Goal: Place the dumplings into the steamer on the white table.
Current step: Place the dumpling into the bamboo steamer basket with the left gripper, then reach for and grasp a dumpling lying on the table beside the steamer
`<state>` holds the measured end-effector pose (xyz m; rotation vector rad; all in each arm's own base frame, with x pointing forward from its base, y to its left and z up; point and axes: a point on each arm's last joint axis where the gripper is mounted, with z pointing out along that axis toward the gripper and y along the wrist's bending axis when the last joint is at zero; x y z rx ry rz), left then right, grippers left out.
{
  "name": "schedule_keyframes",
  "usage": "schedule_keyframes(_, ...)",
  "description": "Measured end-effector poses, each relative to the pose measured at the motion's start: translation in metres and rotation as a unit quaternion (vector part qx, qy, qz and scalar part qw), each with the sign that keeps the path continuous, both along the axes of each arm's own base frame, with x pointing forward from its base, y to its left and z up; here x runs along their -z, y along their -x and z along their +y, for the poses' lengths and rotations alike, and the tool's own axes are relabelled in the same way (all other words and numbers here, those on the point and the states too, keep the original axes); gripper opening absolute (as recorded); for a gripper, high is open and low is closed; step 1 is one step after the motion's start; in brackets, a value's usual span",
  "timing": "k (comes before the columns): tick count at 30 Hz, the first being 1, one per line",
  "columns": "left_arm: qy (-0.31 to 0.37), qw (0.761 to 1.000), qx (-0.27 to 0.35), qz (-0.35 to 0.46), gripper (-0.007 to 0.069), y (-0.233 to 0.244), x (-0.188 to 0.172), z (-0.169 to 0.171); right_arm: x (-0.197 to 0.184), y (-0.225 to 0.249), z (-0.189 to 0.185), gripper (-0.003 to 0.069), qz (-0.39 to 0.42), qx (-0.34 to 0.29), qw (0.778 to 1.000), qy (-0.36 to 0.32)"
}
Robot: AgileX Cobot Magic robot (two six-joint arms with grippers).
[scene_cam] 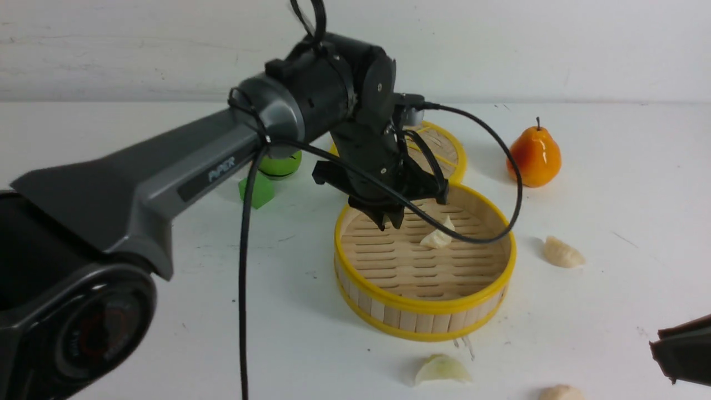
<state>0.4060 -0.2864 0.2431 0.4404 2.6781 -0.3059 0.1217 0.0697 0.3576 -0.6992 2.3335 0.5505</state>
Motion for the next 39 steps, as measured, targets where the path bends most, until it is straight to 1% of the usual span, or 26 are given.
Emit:
schedule_keyframes(5,0.014,1.0,-0.002,-0.014,0.0123,-0.01,0.022,-0.009,0.0,0.0,0.0,0.0085,0.0,0.0,1.0,0.0)
schedule_keyframes(7,0.02,1.0,-0.002,-0.021,0.0138,-0.013,0.027,-0.011,0.0,0.0,0.0,0.0085,-0.002,0.001,1.0,0.0)
schedule_keyframes(10,0.023,0.999,-0.003,-0.025,0.0209,-0.016,0.033,-0.013,0.0,0.0,0.0,0.0085,-0.003,0.001,1.0,0.001)
schedule_keyframes(14,0.019,1.0,-0.003,-0.02,0.0384,-0.015,0.033,-0.012,0.0,0.0,0.0,0.0086,-0.003,0.001,1.0,0.002)
schedule_keyframes(15,0.018,1.0,-0.002,-0.018,0.0416,-0.015,0.033,-0.012,0.0,0.0,0.0,0.0086,-0.003,0.001,1.0,0.002)
schedule_keyframes(17,0.009,1.0,-0.001,-0.007,0.0478,-0.013,0.026,-0.011,0.0,0.0,0.0,0.0086,-0.003,0.001,1.0,0.002)
schedule_keyframes(19,-0.001,1.0,0.005,0.002,0.0513,-0.01,0.011,-0.008,0.0,0.0,0.0,0.0085,-0.005,-0.001,1.0,0.003)
schedule_keyframes(20,-0.006,1.0,0.011,0.004,0.0521,-0.007,0.0,-0.007,-0.001,-0.001,0.0,0.0083,-0.008,-0.003,1.0,0.005)
schedule_keyframes(22,-0.011,0.999,0.031,-0.005,0.0524,0.001,-0.034,-0.001,-0.004,-0.002,0.0,0.0071,-0.012,-0.012,1.0,0.01)
schedule_keyframes(24,-0.003,0.998,0.051,-0.036,0.0513,0.013,-0.074,0.007,-0.008,-0.006,0.001,0.0049,-0.009,-0.018,1.0,0.014)
schedule_keyframes(26,0.006,0.996,0.058,-0.063,0.0491,0.024,-0.103,0.015,-0.01,-0.009,0.004,0.0025,-0.004,-0.033,0.999,0.021)
schedule_keyframes(27,0.016,0.994,0.061,-0.087,0.0468,0.036,-0.131,0.024,-0.012,-0.012,0.008,0.0008,0.002,-0.052,0.998,0.029)
schedule_keyframes(29,0.03,0.991,0.062,-0.115,0.0416,0.055,-0.163,0.038,-0.011,-0.014,0.014,-0.0006,0.005,-0.084,0.995,0.045)
schedule_keyframes(30,0.028,0.991,0.062,-0.113,0.0416,0.057,-0.162,0.04,-0.01,-0.014,0.016,-0.0007,0.006,-0.089,0.995,0.046)
schedule_keyframes(31,0.037,0.989,0.061,-0.131,0.0356,0.077,-0.187,0.054,-0.007,-0.015,0.024,-0.0008,0.008,-0.131,0.989,0.067)
schedule_keyframes(32,0.037,0.988,0.062,-0.134,0.0327,0.088,-0.194,0.062,-0.005,-0.015,0.029,-0.0008,0.008,-0.154,0.985,0.082)
schedule_keyframes(33,0.034,0.989,0.062,-0.13,0.0312,0.09,-0.192,0.063,-0.003,-0.015,0.031,-0.0008,0.009,-0.161,0.983,0.086)
schedule_keyframes(34,0.034,0.988,0.062,-0.134,0.028,0.101,-0.198,0.071,-0.001,-0.016,0.035,-0.0008,0.009,-0.176,0.979,0.101)
schedule_keyframes(35,0.025,0.99,0.062,-0.127,0.0216,0.116,-0.199,0.082,0.004,-0.017,0.041,-0.0008,0.011,-0.196,0.973,0.123)
schedule_keyframes(39,-0.014,0.995,0.061,-0.084,0.0085,0.156,-0.174,0.113,0.018,-0.027,0.057,-0.0008,0.016,-0.226,0.961,0.157)
